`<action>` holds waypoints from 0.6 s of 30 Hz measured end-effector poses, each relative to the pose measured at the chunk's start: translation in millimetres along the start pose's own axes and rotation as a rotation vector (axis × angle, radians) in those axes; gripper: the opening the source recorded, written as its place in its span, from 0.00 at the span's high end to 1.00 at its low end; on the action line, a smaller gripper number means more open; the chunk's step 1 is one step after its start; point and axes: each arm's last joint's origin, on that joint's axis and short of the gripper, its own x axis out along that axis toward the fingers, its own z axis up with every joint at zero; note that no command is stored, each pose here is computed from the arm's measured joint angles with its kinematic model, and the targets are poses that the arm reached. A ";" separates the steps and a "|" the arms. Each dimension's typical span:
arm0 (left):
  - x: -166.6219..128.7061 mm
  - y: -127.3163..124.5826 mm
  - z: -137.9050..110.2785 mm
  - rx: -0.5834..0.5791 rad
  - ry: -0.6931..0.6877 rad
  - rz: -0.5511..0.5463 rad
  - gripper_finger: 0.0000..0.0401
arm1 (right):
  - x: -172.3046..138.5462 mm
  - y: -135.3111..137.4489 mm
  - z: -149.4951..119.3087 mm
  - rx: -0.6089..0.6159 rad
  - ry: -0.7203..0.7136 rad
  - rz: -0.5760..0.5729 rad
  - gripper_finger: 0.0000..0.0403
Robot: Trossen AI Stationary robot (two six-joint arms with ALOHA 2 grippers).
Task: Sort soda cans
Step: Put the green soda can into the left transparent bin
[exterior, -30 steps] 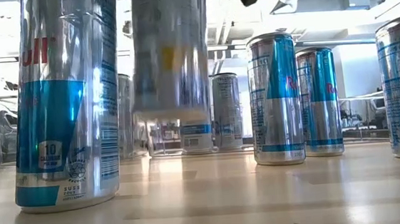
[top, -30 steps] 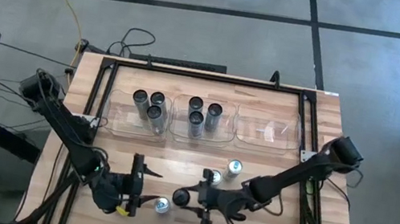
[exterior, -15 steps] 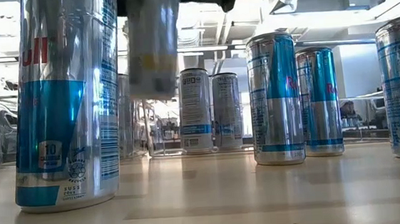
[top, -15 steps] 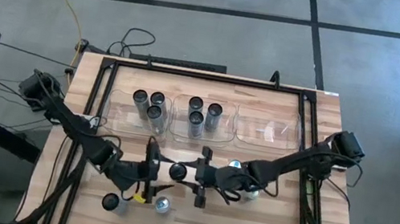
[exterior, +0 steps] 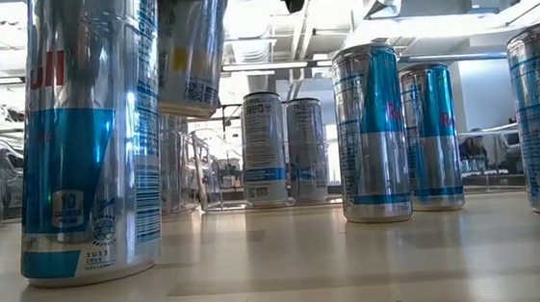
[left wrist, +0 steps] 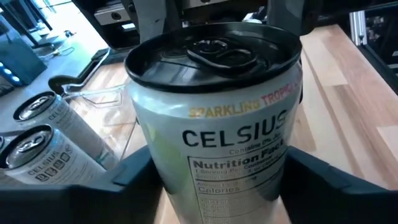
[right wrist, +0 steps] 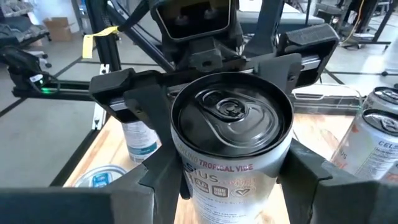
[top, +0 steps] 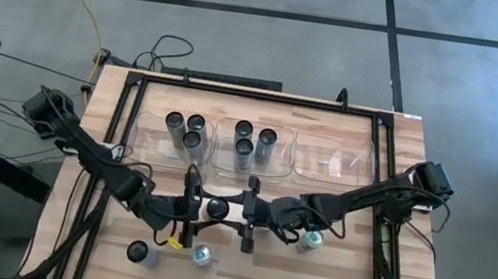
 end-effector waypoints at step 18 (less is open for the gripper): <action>-25.5 21.9 12.6 -0.096 -0.015 0.068 0.40 | -10.9 -8.7 17.6 0.047 -0.037 0.059 0.32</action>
